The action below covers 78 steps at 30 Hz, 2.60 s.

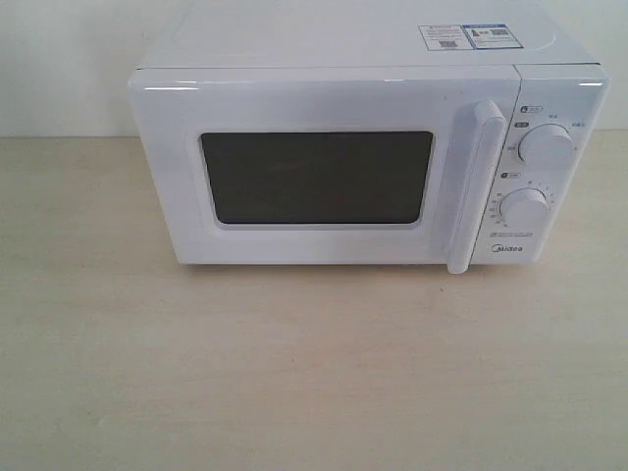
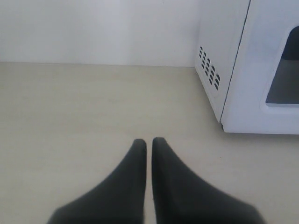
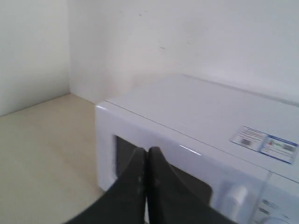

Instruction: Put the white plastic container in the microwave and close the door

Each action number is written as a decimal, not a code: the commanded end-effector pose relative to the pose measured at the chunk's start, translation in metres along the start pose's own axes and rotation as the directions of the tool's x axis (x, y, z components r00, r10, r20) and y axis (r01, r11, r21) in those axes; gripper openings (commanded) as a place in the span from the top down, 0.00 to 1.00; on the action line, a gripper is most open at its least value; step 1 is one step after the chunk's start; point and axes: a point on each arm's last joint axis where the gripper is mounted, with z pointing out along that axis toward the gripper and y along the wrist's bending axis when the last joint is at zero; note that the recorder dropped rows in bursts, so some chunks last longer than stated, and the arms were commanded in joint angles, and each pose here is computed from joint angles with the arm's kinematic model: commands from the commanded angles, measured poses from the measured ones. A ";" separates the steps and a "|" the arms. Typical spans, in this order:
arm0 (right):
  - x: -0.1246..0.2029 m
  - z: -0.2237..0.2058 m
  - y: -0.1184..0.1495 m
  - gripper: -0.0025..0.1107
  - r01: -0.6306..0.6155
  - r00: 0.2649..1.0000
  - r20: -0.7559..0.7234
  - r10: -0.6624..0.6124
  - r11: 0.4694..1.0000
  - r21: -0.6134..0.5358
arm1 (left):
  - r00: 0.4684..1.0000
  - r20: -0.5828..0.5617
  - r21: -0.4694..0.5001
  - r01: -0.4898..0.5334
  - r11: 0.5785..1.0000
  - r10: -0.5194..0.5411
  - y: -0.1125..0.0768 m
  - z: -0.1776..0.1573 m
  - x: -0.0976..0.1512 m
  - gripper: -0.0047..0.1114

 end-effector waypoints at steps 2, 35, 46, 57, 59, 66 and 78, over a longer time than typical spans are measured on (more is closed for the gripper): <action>0.015 -0.005 -0.028 0.98 -0.080 0.995 -0.032 0.091 0.965 0.249 | 1.000 0.000 -0.002 0.009 1.000 -0.009 0.000 0.000 0.001 0.92; 0.168 -0.055 -0.017 0.98 -0.093 0.986 0.167 0.001 0.835 0.542 | 1.000 -0.005 -0.002 0.009 1.000 -0.009 0.000 0.000 0.001 0.92; 0.176 -0.054 -0.018 0.98 -0.085 0.990 0.140 0.010 0.836 0.541 | 1.000 -0.005 -0.002 0.009 1.000 -0.009 0.000 0.000 0.001 0.92; 0.185 -0.053 -0.017 0.98 -0.076 0.997 0.046 0.061 0.835 0.544 | 1.000 -0.005 -0.002 0.009 1.000 -0.009 0.000 0.000 0.001 0.92; 0.188 -0.053 -0.018 0.98 -0.068 0.997 0.016 0.071 0.832 0.551 | 1.000 -0.005 -0.002 0.009 1.000 -0.009 0.000 0.000 0.001 0.92; 0.199 -0.054 -0.017 0.98 -0.064 0.988 -0.085 0.132 0.831 0.552 | 1.000 -0.005 -0.002 0.009 1.000 -0.009 0.000 0.000 0.001 0.92; 0.204 -0.054 -0.016 0.98 -0.054 0.978 -0.140 0.156 0.833 0.551 | 1.000 -0.005 -0.002 0.009 1.000 -0.009 0.000 0.000 0.001 0.92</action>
